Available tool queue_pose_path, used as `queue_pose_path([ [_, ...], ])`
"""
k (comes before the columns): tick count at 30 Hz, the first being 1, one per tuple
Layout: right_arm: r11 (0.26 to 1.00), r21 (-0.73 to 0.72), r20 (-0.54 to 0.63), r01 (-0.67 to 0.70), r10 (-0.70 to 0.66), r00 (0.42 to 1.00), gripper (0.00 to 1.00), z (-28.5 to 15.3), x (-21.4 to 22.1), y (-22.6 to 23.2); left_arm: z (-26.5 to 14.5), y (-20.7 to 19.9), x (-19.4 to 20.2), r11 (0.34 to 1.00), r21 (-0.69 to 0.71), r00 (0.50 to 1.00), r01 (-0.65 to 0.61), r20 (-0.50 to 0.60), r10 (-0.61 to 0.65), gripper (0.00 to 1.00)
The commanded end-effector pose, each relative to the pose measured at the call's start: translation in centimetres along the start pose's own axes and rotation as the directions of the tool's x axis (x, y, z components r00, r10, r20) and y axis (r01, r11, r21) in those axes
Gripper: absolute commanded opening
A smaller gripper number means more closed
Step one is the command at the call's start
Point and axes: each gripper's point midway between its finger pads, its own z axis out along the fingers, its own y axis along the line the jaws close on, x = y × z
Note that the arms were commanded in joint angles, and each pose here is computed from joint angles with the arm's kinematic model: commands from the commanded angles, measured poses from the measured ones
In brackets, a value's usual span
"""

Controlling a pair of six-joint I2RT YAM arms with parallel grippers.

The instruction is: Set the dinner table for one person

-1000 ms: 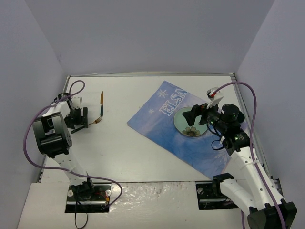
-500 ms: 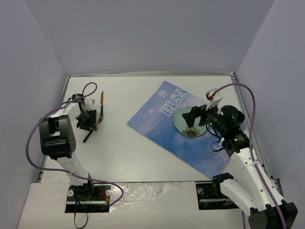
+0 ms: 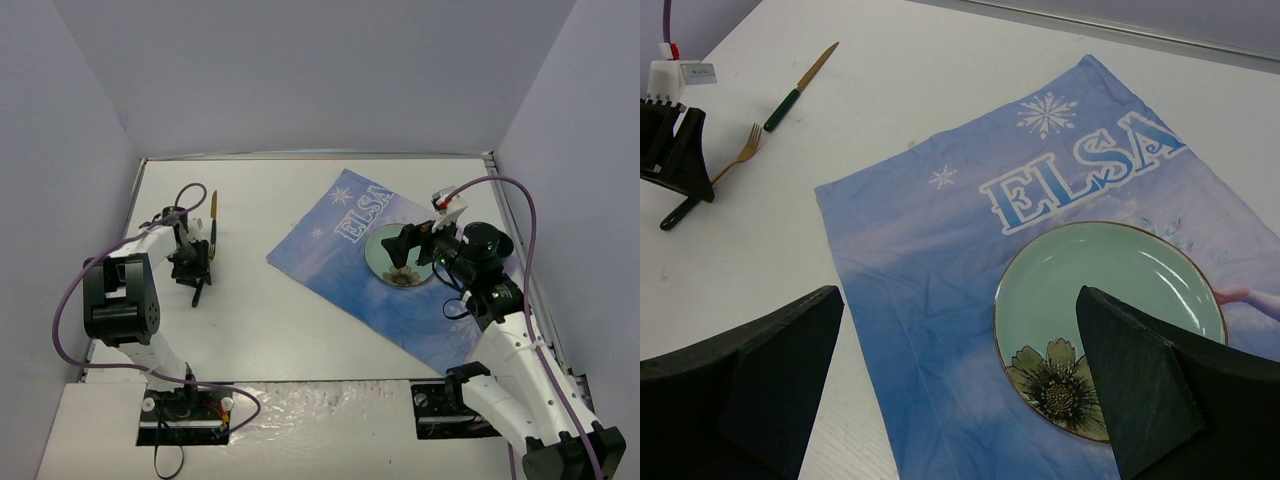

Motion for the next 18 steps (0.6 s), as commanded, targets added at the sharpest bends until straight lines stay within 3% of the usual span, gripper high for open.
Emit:
queue_pose_path([
  [1,1.000,-0.007,0.074,0.030,-0.030,0.997,1.00,-0.1,-2.0,0.4,0.0,0.4,1.9,0.998,-0.050,0.998,0.035,-0.048,-0.038,0.34],
  [9,0.999,-0.008,0.072,0.031,-0.030,0.997,1.00,-0.1,-1.8,0.5,-0.4,1.1,0.9,0.994,-0.104,1.000,0.017,-0.016,-0.018,0.16],
  [13,1.000,0.001,0.076,0.031,-0.031,0.997,1.00,-0.2,-1.8,0.4,-0.7,0.1,0.9,0.996,-0.087,1.000,-0.009,0.000,0.009,0.00],
  [18,0.999,0.004,0.078,0.034,-0.034,0.996,1.00,-0.3,-2.0,0.4,-0.8,-2.4,1.6,0.995,-0.065,0.997,-0.073,-0.002,0.073,0.00],
])
